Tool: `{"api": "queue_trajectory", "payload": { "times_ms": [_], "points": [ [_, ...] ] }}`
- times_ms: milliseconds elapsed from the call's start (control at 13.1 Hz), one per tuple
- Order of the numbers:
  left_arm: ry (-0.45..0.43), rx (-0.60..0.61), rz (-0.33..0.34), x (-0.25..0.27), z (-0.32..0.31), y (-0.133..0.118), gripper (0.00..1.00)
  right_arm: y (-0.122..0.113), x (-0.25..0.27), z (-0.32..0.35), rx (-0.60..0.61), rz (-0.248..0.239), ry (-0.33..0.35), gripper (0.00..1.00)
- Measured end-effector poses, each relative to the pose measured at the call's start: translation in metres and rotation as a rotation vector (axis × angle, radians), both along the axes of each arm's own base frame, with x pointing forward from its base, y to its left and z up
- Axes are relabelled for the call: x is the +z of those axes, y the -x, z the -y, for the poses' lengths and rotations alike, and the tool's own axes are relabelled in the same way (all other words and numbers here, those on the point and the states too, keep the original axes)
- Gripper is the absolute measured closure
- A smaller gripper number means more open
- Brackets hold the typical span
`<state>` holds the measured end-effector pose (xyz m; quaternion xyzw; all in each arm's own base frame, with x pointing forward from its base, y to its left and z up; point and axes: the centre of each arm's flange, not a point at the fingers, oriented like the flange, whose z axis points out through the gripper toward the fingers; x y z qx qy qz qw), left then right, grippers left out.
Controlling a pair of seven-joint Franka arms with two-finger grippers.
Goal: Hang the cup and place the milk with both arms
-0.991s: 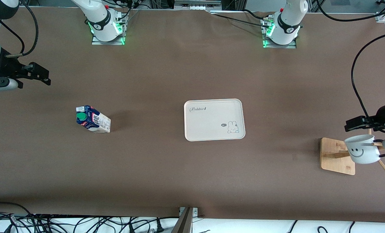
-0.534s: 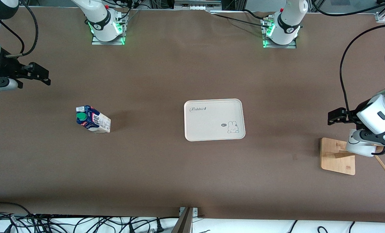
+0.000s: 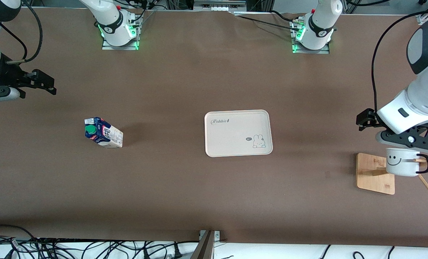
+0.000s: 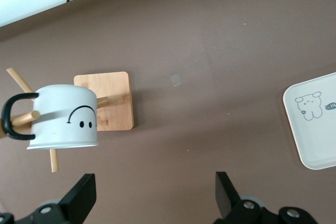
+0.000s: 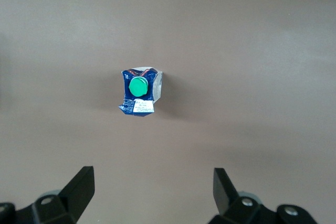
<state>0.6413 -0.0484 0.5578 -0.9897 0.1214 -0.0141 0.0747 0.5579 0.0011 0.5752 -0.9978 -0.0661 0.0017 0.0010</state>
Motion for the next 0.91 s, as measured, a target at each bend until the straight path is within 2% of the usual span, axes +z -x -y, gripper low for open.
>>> {"api": "queue_trajectory", "payload": {
  "times_ms": [305,457,610,915],
  "points": [
    [0.067,0.048,0.013,0.008,-0.033,0.043,0.0,0.0,0.0,0.0,0.0,0.0,0.0,0.0],
    [0.086,0.057,0.078,0.018,-0.043,0.06,0.0,0.0,0.0,0.0,-0.001,0.0,0.0,0.0],
    [0.085,0.046,0.102,0.016,-0.038,0.078,0.0,0.0,0.0,0.0,-0.001,0.0,0.0,0.0],
    [0.09,0.049,0.101,0.01,-0.04,0.084,0.0,0.0,0.0,0.001,-0.001,0.0,0.0,0.0]
  ]
}}
